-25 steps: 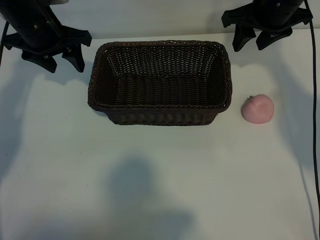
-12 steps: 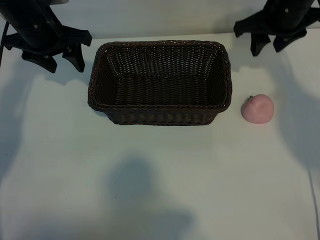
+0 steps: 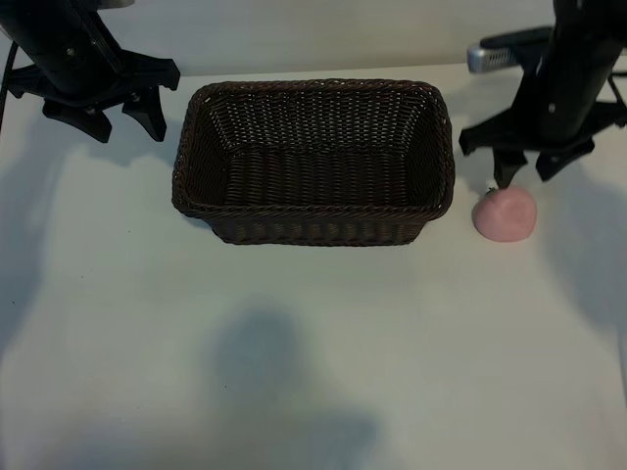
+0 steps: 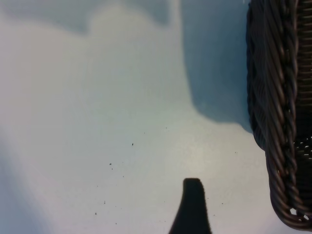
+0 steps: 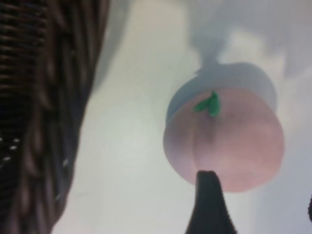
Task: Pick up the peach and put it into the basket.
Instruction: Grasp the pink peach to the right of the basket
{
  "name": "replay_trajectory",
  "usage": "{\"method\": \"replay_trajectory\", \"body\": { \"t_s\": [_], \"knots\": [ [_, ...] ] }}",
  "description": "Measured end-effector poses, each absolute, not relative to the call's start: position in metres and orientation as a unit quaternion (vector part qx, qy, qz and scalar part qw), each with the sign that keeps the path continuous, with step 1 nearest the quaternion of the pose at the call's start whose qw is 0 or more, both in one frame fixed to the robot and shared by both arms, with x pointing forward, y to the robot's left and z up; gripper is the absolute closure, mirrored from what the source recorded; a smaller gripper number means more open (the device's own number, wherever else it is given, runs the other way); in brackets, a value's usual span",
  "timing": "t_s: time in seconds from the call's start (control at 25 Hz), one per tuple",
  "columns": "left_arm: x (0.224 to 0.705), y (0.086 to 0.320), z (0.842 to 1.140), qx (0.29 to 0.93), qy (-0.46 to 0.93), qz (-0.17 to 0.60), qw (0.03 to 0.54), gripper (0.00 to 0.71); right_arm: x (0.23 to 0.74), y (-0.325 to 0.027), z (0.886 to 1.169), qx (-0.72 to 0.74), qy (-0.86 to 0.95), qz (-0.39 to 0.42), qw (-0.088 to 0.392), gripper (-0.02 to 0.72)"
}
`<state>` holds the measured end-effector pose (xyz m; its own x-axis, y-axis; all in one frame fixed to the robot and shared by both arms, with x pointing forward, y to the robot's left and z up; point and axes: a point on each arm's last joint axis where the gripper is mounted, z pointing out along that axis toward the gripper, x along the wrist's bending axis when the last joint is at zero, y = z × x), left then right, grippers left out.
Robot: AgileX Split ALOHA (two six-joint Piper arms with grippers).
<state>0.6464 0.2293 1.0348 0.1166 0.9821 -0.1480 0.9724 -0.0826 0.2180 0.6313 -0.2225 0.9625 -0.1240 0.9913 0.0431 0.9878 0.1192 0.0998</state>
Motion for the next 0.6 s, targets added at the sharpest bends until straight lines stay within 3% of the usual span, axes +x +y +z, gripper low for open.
{"method": "replay_trajectory", "body": {
  "t_s": [0.2, 0.44, 0.52, 0.6],
  "knots": [
    [0.646, 0.229, 1.035, 0.735, 0.664, 0.019, 0.132, 0.112, 0.623, -0.223, 0.939, 0.667, 0.742, 0.065, 0.018, 0.220],
    [0.647, 0.229, 1.035, 0.735, 0.664, 0.019, 0.133, 0.112, 0.626, -0.222, 0.936, 0.667, 0.739, 0.087, 0.035, 0.230],
    [0.647, 0.229, 1.035, 0.735, 0.664, 0.019, 0.133, 0.112, 0.627, -0.222, 0.936, 0.668, 0.738, 0.090, 0.036, 0.258],
    [0.647, 0.229, 1.035, 0.733, 0.666, 0.019, 0.133, 0.112, 0.625, -0.222, 0.933, 0.667, 0.738, 0.089, 0.035, 0.332]
  ]
}}
